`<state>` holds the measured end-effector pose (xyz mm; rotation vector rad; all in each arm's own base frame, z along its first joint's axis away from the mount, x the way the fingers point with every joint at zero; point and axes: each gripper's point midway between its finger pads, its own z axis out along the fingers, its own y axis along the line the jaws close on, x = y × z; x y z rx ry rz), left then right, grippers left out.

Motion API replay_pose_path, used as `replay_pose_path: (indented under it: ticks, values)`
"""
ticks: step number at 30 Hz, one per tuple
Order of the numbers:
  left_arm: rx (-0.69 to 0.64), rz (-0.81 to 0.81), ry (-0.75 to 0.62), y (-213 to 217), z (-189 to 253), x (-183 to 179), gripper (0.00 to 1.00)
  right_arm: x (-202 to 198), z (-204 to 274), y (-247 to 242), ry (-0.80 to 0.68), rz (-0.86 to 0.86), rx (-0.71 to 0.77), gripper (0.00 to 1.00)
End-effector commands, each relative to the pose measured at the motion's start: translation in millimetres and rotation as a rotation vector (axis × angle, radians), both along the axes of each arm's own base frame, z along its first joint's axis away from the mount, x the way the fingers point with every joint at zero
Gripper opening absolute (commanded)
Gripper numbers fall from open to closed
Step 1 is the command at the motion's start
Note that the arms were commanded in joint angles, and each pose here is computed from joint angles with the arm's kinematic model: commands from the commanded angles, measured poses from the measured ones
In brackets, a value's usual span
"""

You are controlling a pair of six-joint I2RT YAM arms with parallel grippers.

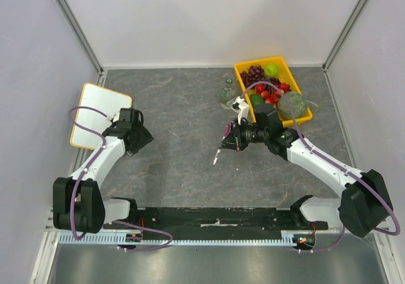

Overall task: Write a sentence on the whiteboard
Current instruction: Move the whiteboard stand to the center of the board.

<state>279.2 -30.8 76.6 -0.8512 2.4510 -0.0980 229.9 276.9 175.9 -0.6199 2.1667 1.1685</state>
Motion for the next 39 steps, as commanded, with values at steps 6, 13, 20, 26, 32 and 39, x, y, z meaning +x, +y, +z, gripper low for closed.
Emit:
replay_pose_path:
  ticks: [6,13,20,26,32,39]
  values:
    - [0.093,0.213,-0.042,41,-8,31,0.71,4,-20,-4,-0.019,0.017,-0.038,0.00]
    - [0.186,0.260,0.002,67,-19,39,0.70,2,-28,-6,-0.008,0.021,-0.046,0.00]
    - [0.226,0.269,0.029,78,-24,51,0.68,-2,-32,-6,0.006,0.035,-0.041,0.00]
    - [0.264,0.299,0.074,97,-34,50,0.54,-3,-36,-6,0.013,0.037,-0.041,0.00]
    - [0.277,0.312,0.100,108,-40,48,0.53,-4,-39,-6,0.023,0.043,-0.041,0.00]
    - [0.273,0.285,0.111,111,-44,49,0.31,-4,-41,-4,0.032,0.046,-0.033,0.00]
